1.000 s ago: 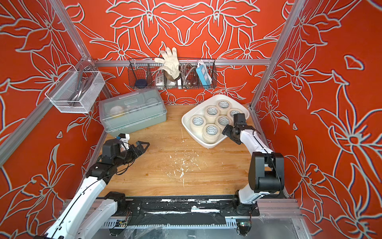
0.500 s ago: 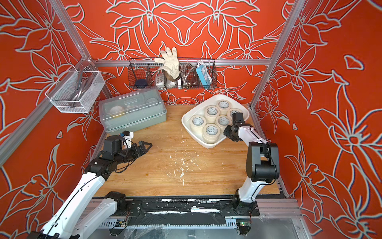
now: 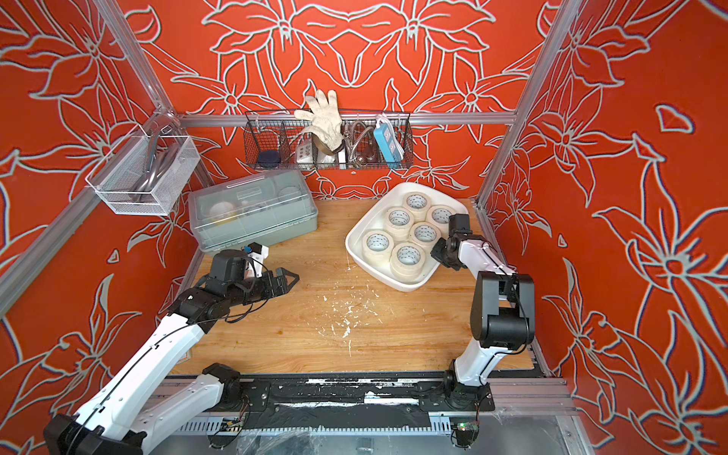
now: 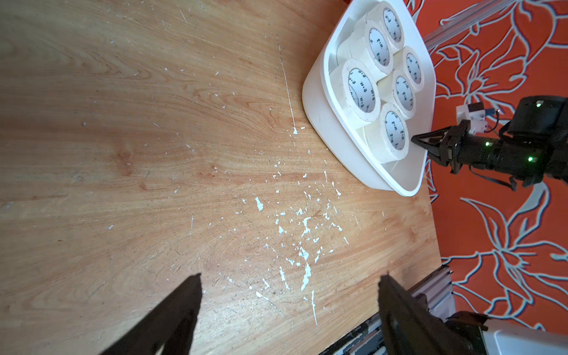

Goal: Take out the art tape in the storage box
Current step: Adjust the storage box at the center of the board.

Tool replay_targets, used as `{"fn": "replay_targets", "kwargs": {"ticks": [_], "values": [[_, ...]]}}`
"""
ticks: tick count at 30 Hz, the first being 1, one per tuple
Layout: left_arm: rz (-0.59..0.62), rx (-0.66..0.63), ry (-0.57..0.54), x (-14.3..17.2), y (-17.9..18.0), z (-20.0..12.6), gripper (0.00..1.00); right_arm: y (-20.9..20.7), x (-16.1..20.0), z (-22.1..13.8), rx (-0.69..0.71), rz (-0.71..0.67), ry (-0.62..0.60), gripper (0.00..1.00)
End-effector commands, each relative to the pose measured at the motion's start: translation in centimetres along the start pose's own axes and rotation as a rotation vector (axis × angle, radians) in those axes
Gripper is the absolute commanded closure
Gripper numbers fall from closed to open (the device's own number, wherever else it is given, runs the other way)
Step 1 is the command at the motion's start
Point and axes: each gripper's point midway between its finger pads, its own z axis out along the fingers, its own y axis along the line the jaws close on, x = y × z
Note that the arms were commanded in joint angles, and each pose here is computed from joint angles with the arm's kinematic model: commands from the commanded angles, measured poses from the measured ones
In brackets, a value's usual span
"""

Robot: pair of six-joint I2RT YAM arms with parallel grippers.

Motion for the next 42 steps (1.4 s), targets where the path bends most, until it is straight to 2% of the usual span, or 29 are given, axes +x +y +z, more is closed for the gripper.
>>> {"fn": "replay_targets", "kwargs": {"ticks": [1,8,20,34,41,42], "values": [[0.054,-0.007,0.01,-0.1,-0.6,0.0,0.12,3.5,1.2,-2.9,-0.11,-0.264,0.029,1.0],[0.106,0.011,0.045,0.5,-1.7,0.6,0.13,6.6,2.7,-3.3,-0.191,-0.415,0.053,1.0],[0.147,0.03,0.056,1.1,-2.3,1.0,0.13,7.5,1.2,-3.1,-0.138,-0.562,0.007,1.0],[0.142,0.033,0.03,0.8,-2.4,0.4,0.12,9.2,-1.8,-0.6,-0.117,-0.436,-0.001,1.0],[0.128,0.02,0.03,1.0,-1.9,0.7,0.12,9.1,-1.9,-0.2,-0.106,-0.387,-0.001,1.0],[0.127,0.02,0.028,1.0,-1.9,0.7,0.12,9.0,-1.9,-0.3,-0.106,-0.38,-0.004,0.94]]}}
